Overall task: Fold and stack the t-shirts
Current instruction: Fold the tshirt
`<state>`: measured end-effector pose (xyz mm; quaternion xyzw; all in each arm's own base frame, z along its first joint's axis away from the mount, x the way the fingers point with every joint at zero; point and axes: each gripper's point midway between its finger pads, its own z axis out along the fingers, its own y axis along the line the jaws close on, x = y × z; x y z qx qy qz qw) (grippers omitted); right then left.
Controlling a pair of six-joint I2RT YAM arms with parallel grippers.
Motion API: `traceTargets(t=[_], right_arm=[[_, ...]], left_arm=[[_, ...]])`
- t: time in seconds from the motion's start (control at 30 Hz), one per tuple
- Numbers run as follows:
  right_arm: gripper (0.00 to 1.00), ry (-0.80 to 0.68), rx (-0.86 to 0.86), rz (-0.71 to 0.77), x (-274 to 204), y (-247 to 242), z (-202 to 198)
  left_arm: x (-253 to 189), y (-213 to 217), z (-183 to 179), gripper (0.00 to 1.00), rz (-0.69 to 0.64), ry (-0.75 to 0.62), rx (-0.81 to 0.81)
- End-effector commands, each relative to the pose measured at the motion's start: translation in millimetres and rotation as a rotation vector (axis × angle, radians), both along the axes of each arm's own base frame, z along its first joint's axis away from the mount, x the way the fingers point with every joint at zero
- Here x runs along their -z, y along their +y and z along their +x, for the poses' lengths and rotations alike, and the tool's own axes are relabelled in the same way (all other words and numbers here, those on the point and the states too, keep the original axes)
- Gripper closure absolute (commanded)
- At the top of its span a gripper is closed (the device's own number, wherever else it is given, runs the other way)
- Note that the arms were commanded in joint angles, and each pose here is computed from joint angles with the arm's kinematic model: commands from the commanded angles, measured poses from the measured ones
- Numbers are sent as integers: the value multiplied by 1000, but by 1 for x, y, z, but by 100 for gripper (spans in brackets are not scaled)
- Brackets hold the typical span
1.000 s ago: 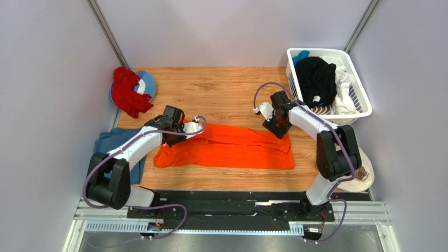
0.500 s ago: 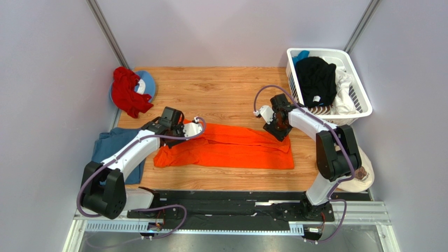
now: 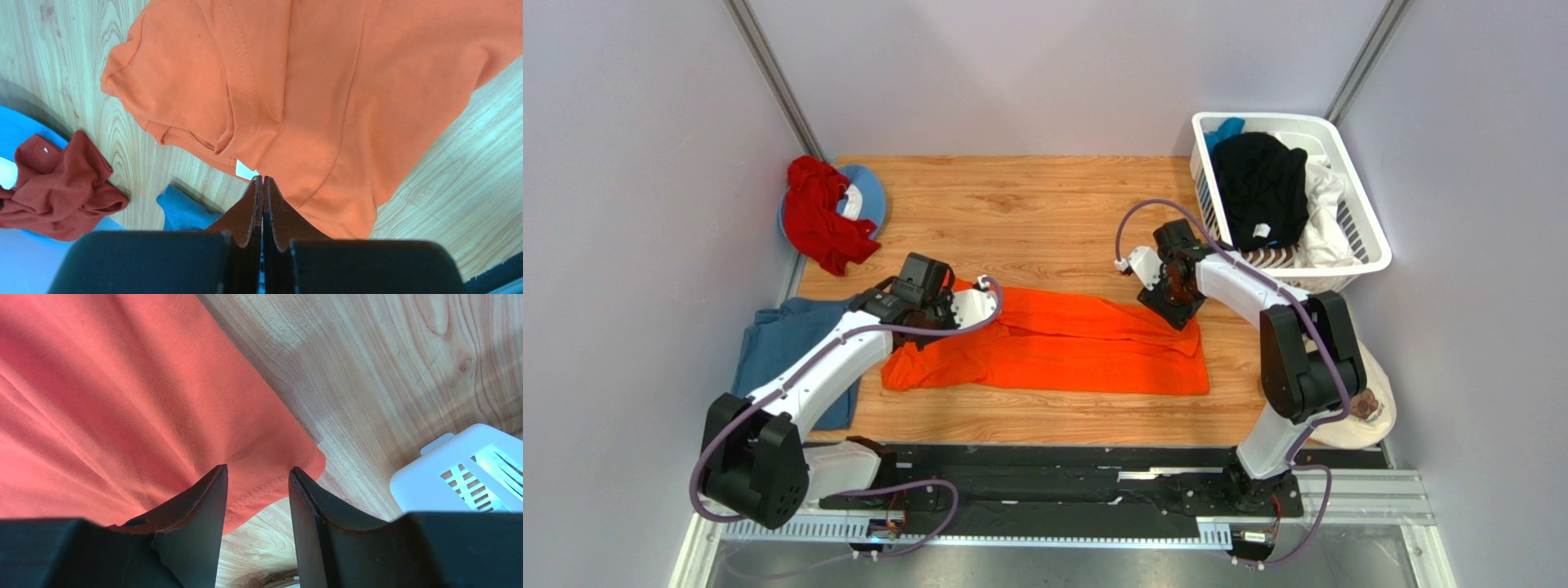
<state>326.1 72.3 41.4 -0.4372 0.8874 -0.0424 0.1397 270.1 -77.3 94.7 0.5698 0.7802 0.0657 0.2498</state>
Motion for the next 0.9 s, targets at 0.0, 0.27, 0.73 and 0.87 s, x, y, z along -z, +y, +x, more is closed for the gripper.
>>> traceTargets(t=[0.0,0.27,0.73,0.87], right_arm=[[55,-30,-2,9,-3,2,4],[52,-60,-1,6,-10,-2,0],[51,-44,0,-2,1,-4,-4],[51,-40,-5,-9,4,-5,-6]], left_arm=[[7,-9,13,94,-12,-16,13],[10,-37,43,47,-117,42,119],[-1,-56,93,42,-231,154,220],[3,-62,94,43,-248,190,236]])
